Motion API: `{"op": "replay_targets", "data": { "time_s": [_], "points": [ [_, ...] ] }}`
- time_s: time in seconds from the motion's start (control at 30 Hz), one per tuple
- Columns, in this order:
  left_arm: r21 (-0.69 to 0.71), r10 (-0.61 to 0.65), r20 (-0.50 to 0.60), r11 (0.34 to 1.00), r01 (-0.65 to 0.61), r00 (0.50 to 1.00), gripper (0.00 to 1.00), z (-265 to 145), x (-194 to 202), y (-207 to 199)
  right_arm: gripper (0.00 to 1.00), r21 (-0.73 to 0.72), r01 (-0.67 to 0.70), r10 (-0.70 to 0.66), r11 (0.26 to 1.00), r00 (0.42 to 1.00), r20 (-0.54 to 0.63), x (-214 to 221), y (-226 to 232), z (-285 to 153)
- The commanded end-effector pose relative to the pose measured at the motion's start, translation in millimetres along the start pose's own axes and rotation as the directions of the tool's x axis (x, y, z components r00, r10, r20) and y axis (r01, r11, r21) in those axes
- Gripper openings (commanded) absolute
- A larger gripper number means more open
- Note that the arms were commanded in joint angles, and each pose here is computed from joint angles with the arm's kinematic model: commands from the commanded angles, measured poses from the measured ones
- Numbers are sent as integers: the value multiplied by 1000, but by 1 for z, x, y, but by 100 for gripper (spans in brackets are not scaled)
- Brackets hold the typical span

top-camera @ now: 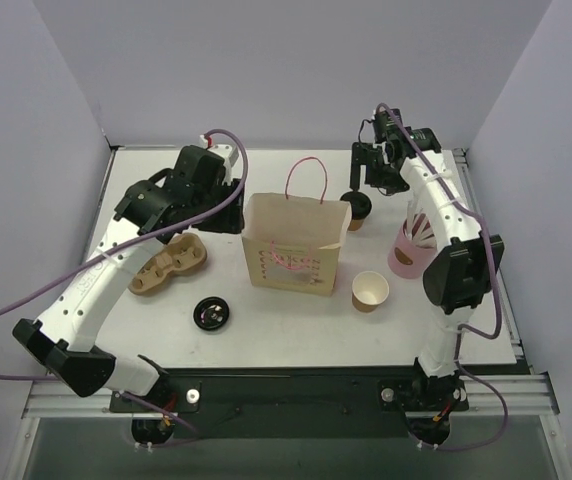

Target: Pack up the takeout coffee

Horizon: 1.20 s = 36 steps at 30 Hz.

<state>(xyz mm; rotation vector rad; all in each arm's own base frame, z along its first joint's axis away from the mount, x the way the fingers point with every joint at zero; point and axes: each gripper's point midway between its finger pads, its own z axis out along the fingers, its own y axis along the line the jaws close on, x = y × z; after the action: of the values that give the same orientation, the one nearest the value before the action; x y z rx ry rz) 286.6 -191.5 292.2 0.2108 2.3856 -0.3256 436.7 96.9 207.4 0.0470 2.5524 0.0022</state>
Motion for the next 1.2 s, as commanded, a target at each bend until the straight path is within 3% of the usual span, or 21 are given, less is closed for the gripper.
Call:
{"op": "replay_targets", "data": {
  "time_s": [0.0, 0.4, 1.17],
  "points": [
    [-2, -15, 58, 1000, 15, 998, 62, -29, -9, 4, 81, -68, 14, -14, 998, 1000, -12, -10, 13, 12],
    [-82, -4, 82, 997, 11, 997, 63, -38, -7, 22, 80, -37, -13, 9, 999, 995, -100, -1, 19, 65],
    [-119, 1, 77, 993, 8, 997, 63, -42, 1, 32, 80, -2, 35, -35, 999, 987, -158, 17, 24, 100]
  ]
}}
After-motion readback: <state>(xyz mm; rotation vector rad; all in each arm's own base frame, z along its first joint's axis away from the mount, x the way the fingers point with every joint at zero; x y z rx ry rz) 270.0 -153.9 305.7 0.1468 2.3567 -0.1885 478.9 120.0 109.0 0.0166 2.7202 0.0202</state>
